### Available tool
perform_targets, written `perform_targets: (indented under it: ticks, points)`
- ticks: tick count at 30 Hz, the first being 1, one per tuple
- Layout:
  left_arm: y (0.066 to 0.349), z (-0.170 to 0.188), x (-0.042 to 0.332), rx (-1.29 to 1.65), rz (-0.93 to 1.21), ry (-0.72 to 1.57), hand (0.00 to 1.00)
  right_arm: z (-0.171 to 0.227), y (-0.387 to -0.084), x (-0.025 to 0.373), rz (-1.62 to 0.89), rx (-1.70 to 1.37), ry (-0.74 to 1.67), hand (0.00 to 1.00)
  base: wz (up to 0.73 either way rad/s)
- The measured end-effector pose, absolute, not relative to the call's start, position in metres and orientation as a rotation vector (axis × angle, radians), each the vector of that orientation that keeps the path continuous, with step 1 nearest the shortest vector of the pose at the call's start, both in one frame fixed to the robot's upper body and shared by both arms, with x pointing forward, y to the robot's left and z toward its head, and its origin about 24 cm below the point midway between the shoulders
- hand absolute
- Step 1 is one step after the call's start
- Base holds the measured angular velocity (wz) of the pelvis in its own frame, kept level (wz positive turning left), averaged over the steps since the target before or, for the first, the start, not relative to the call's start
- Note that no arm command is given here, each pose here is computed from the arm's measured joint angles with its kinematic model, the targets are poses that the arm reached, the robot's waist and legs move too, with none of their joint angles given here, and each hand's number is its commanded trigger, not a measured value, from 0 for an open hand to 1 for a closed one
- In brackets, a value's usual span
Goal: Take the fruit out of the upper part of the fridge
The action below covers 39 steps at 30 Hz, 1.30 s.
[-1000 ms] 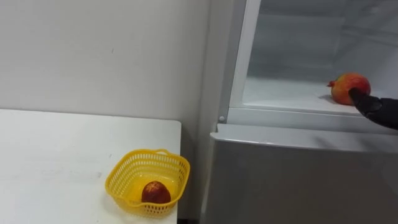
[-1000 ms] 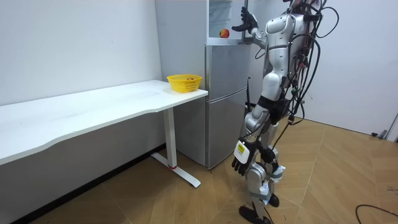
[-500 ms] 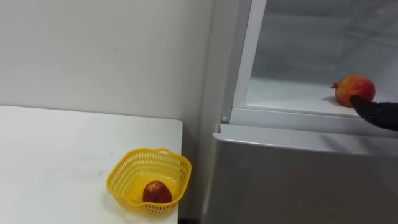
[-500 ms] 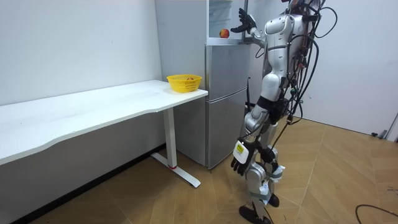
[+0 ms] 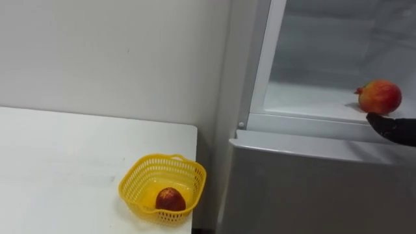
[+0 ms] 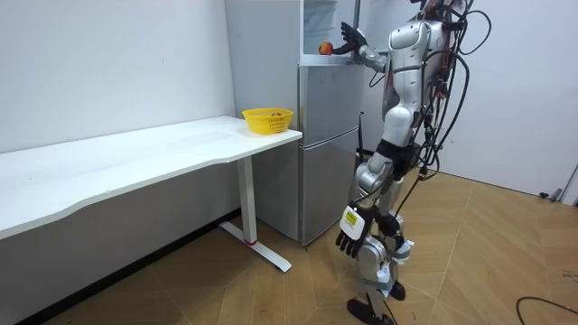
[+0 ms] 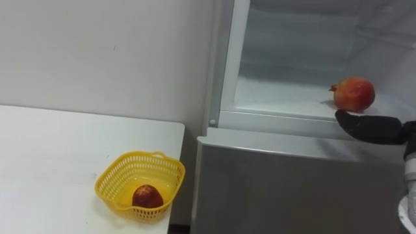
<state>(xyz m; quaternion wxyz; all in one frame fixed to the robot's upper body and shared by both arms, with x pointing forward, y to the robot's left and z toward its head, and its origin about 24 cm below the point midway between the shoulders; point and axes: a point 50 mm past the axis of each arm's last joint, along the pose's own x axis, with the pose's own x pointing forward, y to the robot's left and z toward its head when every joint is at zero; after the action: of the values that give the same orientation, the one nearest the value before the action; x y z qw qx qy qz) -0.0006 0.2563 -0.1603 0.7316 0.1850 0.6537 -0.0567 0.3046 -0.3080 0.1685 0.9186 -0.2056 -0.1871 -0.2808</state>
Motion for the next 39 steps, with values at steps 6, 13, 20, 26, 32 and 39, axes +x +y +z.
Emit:
perform_targets:
  ticks: [6,13,20,26,32,39]
  points:
    - [0.258,-0.160,-0.001,0.404,-0.115,1.443,0.00,0.170,-0.309,0.308,-0.585,-0.417,-0.383,0.00,0.00]
    - [0.258,-0.160,-0.001,0.405,-0.114,1.446,0.00,0.171,-0.309,0.308,-0.586,-0.416,-0.384,0.00,0.00]
    - [0.258,-0.160,-0.007,0.406,-0.111,1.460,0.00,0.186,-0.307,0.316,-0.595,-0.355,-0.426,0.00,0.00]
    - [0.262,-0.158,-0.012,0.421,-0.114,1.475,0.00,0.192,-0.315,0.323,-0.605,-0.247,-0.412,0.00,0.04]
    - [0.264,-0.158,-0.011,0.426,-0.106,1.480,0.00,0.187,-0.312,0.331,-0.530,-0.137,-0.367,0.00,0.06]
    - [0.268,-0.156,-0.006,0.443,-0.097,1.467,0.00,0.168,-0.322,0.341,-0.505,-0.003,-0.239,0.00,0.12]
